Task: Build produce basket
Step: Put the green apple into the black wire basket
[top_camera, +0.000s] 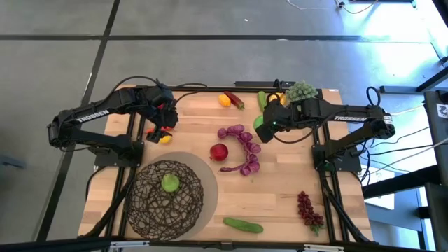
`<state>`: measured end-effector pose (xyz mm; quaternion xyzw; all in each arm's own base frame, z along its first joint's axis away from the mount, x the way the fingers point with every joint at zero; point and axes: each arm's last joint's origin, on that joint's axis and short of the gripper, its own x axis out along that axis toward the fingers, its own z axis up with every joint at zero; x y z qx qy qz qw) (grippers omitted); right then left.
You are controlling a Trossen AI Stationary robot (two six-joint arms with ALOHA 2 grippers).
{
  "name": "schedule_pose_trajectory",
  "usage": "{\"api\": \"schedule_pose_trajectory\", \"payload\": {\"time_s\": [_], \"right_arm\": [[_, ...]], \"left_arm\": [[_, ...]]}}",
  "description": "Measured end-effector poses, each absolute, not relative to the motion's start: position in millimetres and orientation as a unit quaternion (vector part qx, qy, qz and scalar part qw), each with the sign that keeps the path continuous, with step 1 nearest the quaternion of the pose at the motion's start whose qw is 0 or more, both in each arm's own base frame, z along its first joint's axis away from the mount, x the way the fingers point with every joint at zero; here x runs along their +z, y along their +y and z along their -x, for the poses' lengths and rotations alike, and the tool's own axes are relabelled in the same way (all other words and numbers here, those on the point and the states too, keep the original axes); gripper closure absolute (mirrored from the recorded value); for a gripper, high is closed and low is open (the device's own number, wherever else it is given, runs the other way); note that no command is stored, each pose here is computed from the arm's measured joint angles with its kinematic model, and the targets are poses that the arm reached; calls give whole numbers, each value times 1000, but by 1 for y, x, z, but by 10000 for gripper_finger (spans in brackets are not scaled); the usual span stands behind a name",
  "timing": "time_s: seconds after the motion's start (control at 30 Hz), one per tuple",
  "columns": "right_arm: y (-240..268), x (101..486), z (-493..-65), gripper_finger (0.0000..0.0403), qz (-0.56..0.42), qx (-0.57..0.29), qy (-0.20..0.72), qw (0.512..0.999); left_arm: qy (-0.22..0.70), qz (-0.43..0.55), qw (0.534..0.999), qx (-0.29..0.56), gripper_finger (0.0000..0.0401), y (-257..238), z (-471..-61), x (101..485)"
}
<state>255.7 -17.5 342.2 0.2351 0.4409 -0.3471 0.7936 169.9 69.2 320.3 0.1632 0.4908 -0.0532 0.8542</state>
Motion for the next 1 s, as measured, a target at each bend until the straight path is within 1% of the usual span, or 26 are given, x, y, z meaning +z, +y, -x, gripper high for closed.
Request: {"api": "schedule_pose_trajectory", "payload": {"time_s": [0.3, 0.47, 0.73, 1.0], "right_arm": [[-17, 342, -256, 403, -223, -340, 446, 797], [-17, 342, -256, 403, -214, -335, 450, 800], [-17, 343, -257, 403, -200, -325, 452, 806], [-18, 347, -265, 403, -153, -285, 434, 841]], "left_arm": [[492, -166, 853, -48, 110, 70, -170, 320], [478, -167, 862, -32, 110, 71, -173, 323], [445, -104, 889, 20, 110, 74, -179, 327], [356, -14, 930, 92, 110, 80, -193, 339]]}}
